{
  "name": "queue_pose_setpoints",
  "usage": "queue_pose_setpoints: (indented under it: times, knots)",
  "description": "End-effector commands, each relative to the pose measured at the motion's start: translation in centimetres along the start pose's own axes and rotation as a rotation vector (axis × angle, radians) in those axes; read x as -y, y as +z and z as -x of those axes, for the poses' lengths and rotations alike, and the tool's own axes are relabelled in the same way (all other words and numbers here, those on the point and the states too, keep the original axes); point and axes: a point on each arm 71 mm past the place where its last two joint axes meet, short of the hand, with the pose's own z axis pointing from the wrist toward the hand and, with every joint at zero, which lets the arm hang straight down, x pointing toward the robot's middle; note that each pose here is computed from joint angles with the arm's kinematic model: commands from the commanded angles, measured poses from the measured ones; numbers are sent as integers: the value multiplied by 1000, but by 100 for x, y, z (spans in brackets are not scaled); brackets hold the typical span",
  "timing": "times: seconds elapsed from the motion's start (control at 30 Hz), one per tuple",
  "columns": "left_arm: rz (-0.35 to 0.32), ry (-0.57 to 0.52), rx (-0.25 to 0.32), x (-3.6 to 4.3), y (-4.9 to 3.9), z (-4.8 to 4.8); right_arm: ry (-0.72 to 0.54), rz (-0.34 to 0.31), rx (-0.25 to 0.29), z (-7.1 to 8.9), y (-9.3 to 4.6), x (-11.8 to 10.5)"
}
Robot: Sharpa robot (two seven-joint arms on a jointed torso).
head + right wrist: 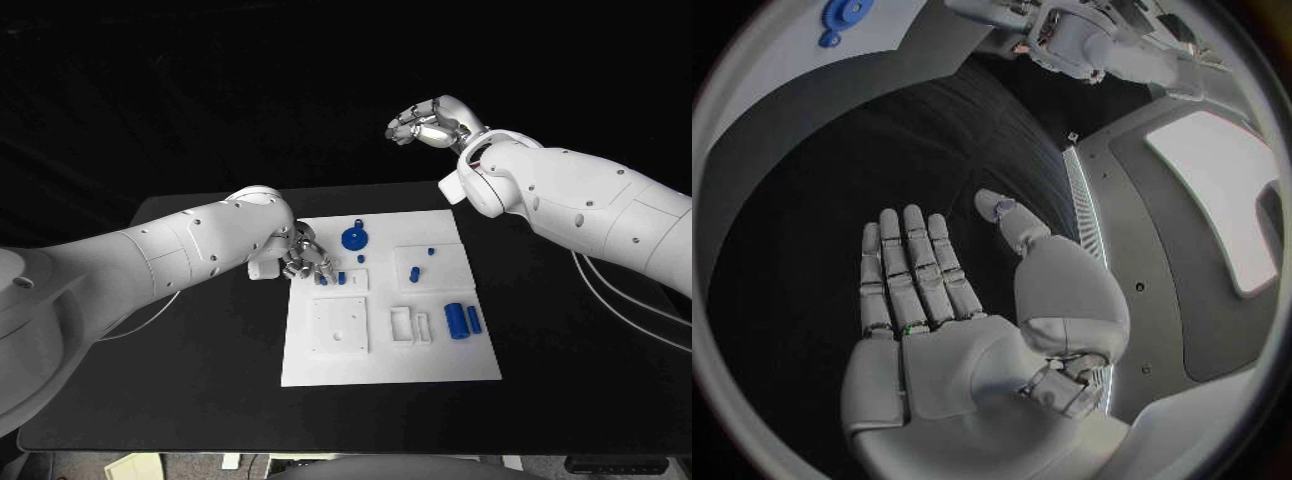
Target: Assemble the parts on the task board
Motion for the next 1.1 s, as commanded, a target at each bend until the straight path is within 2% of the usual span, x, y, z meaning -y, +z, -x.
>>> queue_pose_setpoints:
  times: [0.03, 0.17, 0.23, 0.27, 0.33, 0.5, 0.53, 0.6, 0.63, 0.73, 0.87, 0.97, 1.03, 1.1]
  knots:
    - [26, 4, -13, -68, 18, -38, -3, 4, -5, -1, -1, -2]
    - [26, -14, 4, -164, -9, -6, -5, 1, 0, 20, -10, 16]
    - [0, -38, 21, -196, -42, 40, -6, -2, 2, 38, -17, 28]
    - [-22, -64, 31, -200, -65, 72, -7, -3, 4, 49, -22, 36]
    - [-75, -125, 42, -156, -130, 159, -9, -6, 7, 64, -25, 48]
    - [-159, -260, 104, -186, -281, 323, -12, -11, 16, 100, -39, 72]
    - [-180, -300, 124, -205, -337, 382, -11, -10, 14, 95, -39, 69]
    - [-204, -329, 143, -224, -386, 428, -12, -11, 16, 107, -44, 76]
    - [-221, -350, 171, -239, -419, 462, -13, -12, 17, 113, -47, 80]
    - [-262, -370, 209, -254, -467, 484, -14, -14, 19, 129, -54, 90]
    - [-326, -393, 272, -233, -516, 496, -13, -14, 20, 137, -61, 94]
    - [-397, -387, 325, -187, -547, 515, -13, -16, 22, 145, -75, 106]
    - [-449, -345, 403, -148, -572, 515, -13, -16, 25, 155, -85, 115]
    - [-521, -250, 485, -77, -601, 499, -14, -17, 27, 167, -99, 126]
